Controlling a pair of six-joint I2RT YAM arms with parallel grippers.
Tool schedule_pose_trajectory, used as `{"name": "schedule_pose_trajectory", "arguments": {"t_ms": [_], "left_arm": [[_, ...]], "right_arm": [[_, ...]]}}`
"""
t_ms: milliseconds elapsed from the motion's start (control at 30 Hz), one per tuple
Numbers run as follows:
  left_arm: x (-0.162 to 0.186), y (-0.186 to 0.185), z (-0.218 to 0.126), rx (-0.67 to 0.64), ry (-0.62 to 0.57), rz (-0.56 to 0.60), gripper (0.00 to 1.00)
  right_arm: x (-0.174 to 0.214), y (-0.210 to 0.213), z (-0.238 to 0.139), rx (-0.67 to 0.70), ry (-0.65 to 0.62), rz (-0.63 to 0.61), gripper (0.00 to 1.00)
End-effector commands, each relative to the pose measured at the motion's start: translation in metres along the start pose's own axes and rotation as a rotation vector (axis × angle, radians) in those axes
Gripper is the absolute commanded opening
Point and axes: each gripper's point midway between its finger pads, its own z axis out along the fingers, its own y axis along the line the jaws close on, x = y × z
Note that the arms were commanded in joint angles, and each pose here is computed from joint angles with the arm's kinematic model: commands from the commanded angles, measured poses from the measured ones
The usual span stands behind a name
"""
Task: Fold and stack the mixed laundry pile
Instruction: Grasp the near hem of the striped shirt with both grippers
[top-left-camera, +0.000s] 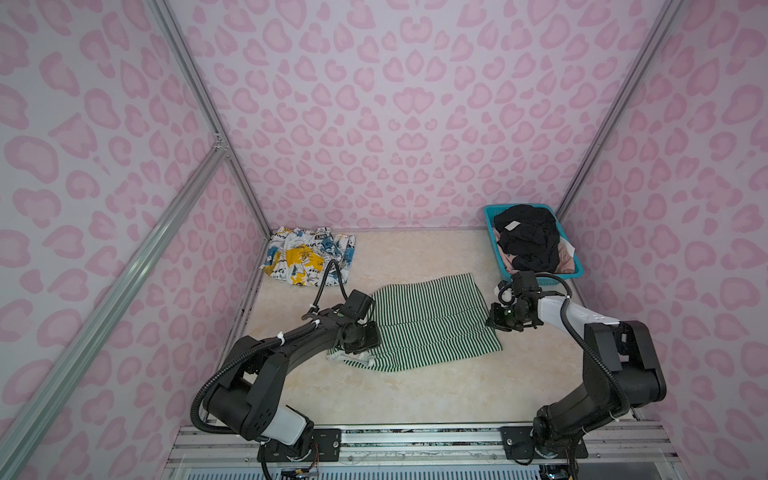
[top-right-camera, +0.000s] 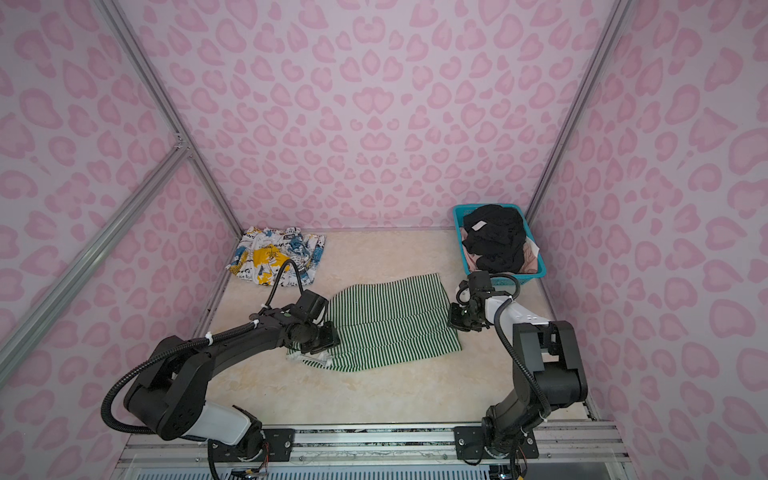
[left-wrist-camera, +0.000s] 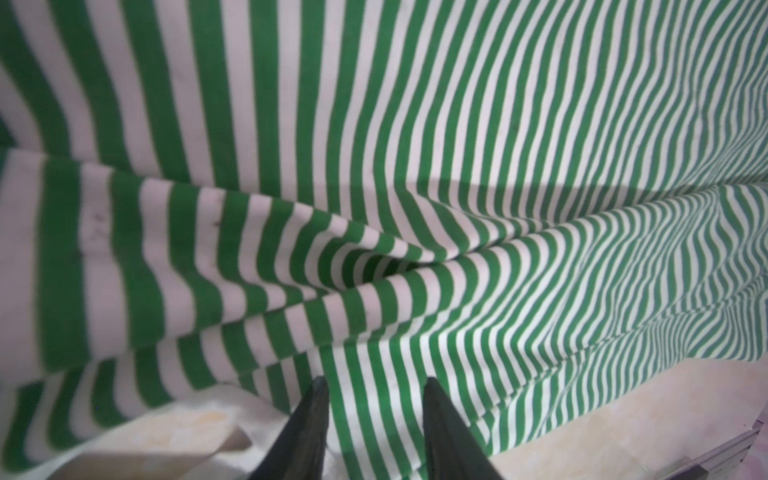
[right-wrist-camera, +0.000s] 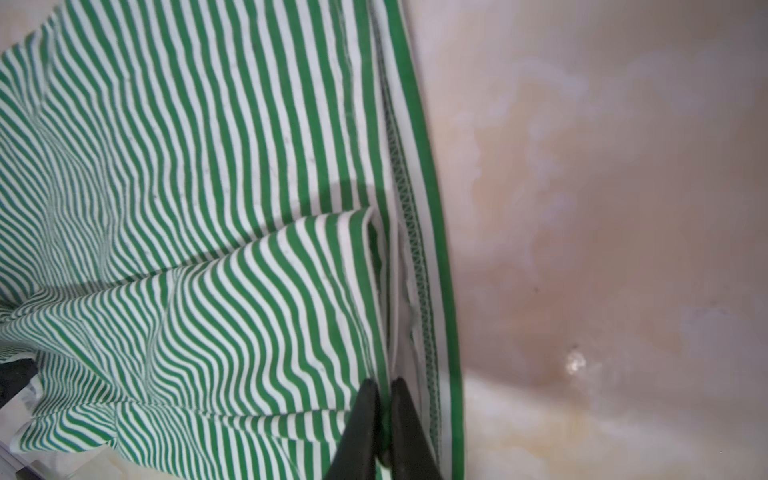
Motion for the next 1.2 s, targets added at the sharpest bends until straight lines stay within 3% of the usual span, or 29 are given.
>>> {"name": "schedule_pose_trajectory", "arguments": {"t_ms": [0,333,700,933,1167], "left_arm": [[-0.002,0.000,-0.003,-0.004,-0.016,-0.016,0.40],[0.005,-0.011,-0.010,0.067,0.007,-0.042,0.43],[0.041,0.004,-0.025,0.060,0.092,-0.101,0.47],[0.065,0.016,-0.010,0.044,0.137,-0.111,0.41],[0.072,0.026,-0.001,-0.013,0.103,-0.101,0.37]], "right_arm": [[0.007,0.005,-0.007,-0.018,0.012,-0.005,0.03],[0.019,0.015,-0.033,-0.045,-0.028,0.012,0.00],[0.037,0.014,-0.033,-0.059,-0.026,0.036,0.00],[0.035,0.016,-0.031,-0.064,-0.027,0.034,0.00],[0.037,0.014,-0.031,-0.055,-0.024,0.031,0.00]]}}
